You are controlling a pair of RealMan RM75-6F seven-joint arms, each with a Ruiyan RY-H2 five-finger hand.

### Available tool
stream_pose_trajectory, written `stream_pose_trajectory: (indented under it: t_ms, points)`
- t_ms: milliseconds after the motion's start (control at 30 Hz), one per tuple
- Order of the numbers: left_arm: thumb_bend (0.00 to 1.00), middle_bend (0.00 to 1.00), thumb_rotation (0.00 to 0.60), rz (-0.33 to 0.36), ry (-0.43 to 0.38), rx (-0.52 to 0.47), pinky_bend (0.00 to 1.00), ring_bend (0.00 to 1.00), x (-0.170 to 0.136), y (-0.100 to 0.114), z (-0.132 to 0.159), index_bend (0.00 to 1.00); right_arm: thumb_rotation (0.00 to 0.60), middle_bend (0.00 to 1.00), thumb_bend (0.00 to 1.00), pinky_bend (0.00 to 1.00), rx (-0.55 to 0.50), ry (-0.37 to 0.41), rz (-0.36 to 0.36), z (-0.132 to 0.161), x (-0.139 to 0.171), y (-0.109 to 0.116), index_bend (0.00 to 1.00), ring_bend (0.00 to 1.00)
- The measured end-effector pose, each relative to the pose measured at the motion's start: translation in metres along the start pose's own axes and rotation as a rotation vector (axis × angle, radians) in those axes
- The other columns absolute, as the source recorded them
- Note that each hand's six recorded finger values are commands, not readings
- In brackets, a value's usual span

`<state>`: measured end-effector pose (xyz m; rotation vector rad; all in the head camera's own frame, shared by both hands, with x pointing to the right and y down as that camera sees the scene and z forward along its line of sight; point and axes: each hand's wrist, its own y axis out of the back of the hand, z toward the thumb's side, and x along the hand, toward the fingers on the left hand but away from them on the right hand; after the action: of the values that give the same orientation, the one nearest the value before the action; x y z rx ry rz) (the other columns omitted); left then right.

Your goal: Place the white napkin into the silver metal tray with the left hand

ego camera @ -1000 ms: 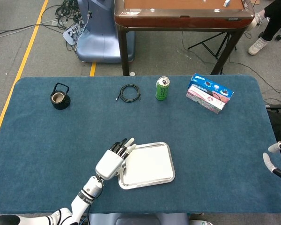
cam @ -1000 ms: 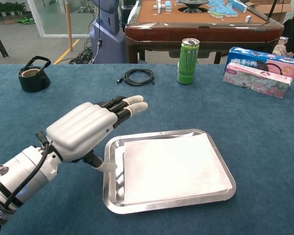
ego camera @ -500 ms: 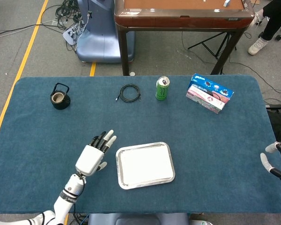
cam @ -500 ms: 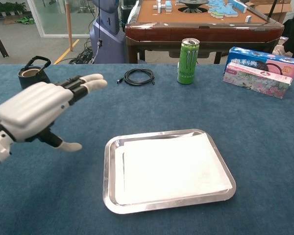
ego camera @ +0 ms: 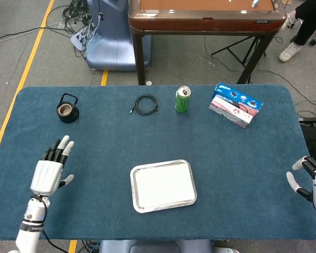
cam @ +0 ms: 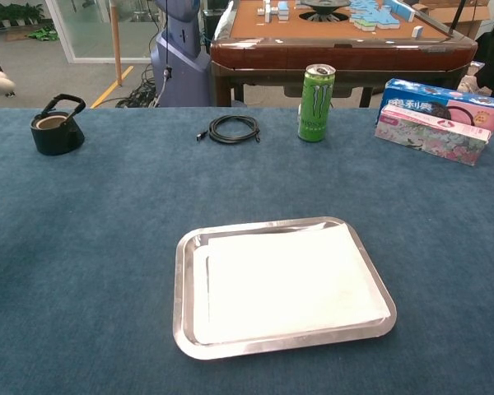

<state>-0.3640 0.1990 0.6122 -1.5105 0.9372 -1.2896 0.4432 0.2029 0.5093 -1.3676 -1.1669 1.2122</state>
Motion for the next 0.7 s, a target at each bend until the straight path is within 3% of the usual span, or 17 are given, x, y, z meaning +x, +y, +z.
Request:
stream_pose_trajectory:
  t_ms: [267, 533, 700]
  points:
    - [0.06, 0.02, 0.6, -0.002, 0.08, 0.004, 0.2, 0.0, -0.034, 0.025, -0.039, 0.09, 0.6, 0.48, 0.29, 0.27, 0.041, -0.072, 0.059, -0.006, 0.0, -0.012, 0.55, 0.38]
    - [0.06, 0.02, 0.6, 0.011, 0.104, -0.104, 0.2, 0.0, -0.05, 0.037, -0.054, 0.12, 0.6, 0.46, 0.29, 0.27, 0.118, -0.176, 0.192, -0.013, 0.002, -0.024, 0.55, 0.36]
    - [0.06, 0.02, 0.6, -0.003, 0.108, -0.153, 0.2, 0.0, -0.051, 0.043, -0.062, 0.12, 0.6, 0.46, 0.29, 0.27, 0.119, -0.173, 0.206, -0.013, 0.001, -0.023, 0.55, 0.36]
